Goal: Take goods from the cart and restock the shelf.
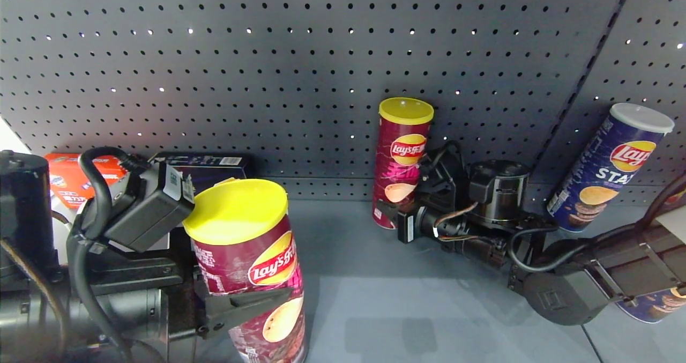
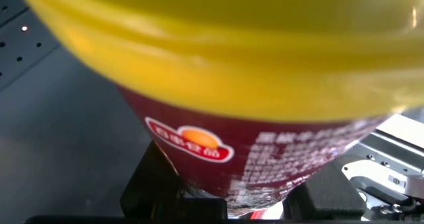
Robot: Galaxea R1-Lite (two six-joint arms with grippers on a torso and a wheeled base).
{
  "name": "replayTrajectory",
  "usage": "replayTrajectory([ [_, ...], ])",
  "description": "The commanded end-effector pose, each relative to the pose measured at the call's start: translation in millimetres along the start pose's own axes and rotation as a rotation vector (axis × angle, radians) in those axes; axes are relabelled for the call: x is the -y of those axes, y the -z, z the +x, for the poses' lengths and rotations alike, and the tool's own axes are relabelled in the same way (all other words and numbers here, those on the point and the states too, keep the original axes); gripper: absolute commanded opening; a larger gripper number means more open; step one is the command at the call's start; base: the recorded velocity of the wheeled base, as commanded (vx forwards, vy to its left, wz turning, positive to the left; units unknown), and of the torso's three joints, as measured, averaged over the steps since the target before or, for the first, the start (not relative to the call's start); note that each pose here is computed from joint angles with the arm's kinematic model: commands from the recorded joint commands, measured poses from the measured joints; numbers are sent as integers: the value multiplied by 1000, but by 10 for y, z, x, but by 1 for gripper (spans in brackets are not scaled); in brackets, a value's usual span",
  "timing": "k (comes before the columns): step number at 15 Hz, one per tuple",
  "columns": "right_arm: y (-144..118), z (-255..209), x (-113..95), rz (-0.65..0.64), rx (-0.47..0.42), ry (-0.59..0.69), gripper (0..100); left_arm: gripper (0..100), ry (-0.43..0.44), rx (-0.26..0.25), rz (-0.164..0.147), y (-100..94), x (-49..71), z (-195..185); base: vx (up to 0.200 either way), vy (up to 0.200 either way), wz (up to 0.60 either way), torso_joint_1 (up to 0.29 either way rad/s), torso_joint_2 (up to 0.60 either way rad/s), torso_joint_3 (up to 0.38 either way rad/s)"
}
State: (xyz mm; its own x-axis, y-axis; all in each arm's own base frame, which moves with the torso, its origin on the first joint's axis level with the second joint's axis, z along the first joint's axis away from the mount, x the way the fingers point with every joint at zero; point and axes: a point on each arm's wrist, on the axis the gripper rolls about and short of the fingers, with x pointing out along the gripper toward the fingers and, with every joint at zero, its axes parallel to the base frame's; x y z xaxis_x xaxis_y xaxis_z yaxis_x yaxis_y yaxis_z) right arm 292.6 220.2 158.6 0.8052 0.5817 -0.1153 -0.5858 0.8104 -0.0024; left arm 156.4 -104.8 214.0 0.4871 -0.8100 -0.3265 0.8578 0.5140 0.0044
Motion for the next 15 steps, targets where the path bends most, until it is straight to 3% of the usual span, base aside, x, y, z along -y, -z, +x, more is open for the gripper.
replayTrajectory([
  [1,-43,-50,-24,-2,8,-6,0,0,0,1,0,-1,0,0,0,0,0,0,0,0],
  [9,-416,-661,-386,-9,78,-72,0,0,1,4,2,-12,-3,2,0,0,0,0,0,0],
  [15,-232,-1195,-610,-23,27,-129,0,0,0,14,8,-40,3,-6,0,0,0,0,0,0],
])
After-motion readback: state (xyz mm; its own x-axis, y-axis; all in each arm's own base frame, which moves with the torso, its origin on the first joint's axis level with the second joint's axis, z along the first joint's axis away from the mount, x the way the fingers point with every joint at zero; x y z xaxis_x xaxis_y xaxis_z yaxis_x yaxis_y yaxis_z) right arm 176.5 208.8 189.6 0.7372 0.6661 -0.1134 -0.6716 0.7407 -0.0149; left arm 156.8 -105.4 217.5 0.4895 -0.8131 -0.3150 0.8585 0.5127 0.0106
